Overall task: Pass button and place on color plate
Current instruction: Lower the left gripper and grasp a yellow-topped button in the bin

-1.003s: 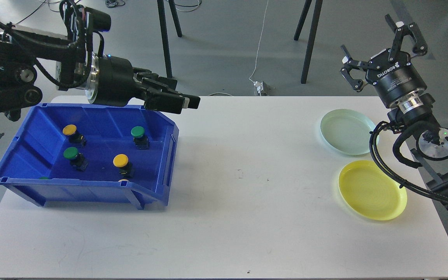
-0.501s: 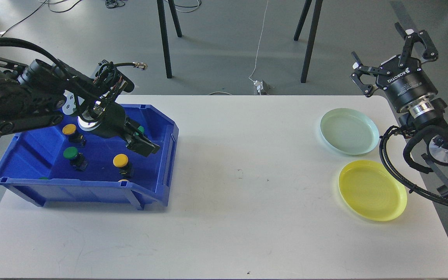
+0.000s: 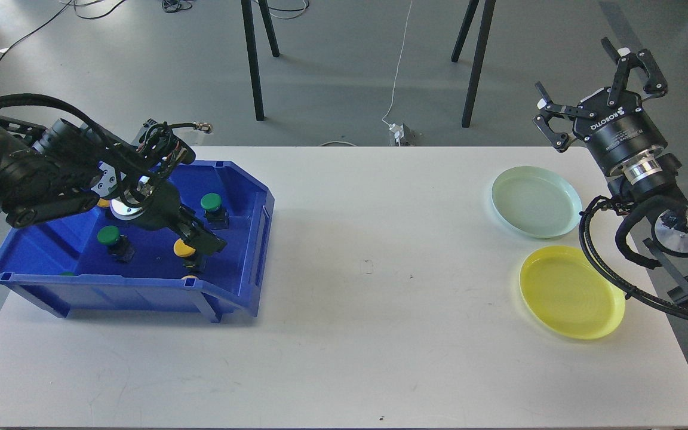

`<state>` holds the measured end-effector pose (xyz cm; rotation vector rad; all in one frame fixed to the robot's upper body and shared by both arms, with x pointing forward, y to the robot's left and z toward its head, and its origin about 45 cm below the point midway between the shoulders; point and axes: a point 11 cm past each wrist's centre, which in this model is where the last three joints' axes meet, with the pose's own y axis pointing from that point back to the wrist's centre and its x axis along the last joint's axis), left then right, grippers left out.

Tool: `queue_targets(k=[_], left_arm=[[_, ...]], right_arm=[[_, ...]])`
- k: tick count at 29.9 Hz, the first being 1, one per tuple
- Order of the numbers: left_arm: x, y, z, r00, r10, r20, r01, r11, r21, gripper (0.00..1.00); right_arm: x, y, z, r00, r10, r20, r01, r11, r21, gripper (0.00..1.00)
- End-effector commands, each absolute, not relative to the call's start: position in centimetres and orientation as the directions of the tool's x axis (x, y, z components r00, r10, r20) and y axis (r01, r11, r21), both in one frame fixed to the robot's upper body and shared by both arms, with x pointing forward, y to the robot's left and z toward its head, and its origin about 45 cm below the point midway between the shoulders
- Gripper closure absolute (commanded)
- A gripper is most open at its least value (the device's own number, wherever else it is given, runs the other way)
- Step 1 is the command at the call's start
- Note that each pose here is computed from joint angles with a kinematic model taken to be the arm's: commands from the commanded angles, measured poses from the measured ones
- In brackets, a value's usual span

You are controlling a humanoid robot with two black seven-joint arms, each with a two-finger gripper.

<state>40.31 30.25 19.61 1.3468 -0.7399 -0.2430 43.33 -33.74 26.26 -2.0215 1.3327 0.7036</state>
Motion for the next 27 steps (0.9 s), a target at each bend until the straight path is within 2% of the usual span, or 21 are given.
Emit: queue_targets(k=[1, 11, 27], left_arm=[[40.8, 31.4, 18.9, 0.770, -0.539, 0.342, -0.266, 0.216, 0.939, 0.02], [41.0, 32.2, 16.8, 0.794, -0.517, 0.320, -0.264, 0.180, 0.947, 0.03], [40.6, 33.1, 15.9, 0.813, -0.503, 0.294, -0.249, 0.158, 0.956, 0.05]], right_arm=[[43.2, -33.9, 26.1, 0.347, -0.607, -0.715, -0.933, -0.303, -0.195, 0.00], [42.8, -34.1, 25.3, 0.333, -0.608, -0.721, -0.937, -0.300, -0.180, 0.00], [42.7, -34.3, 25.2, 0.328, -0.611, -0.721, -0.939, -0.297, -0.176, 0.00]])
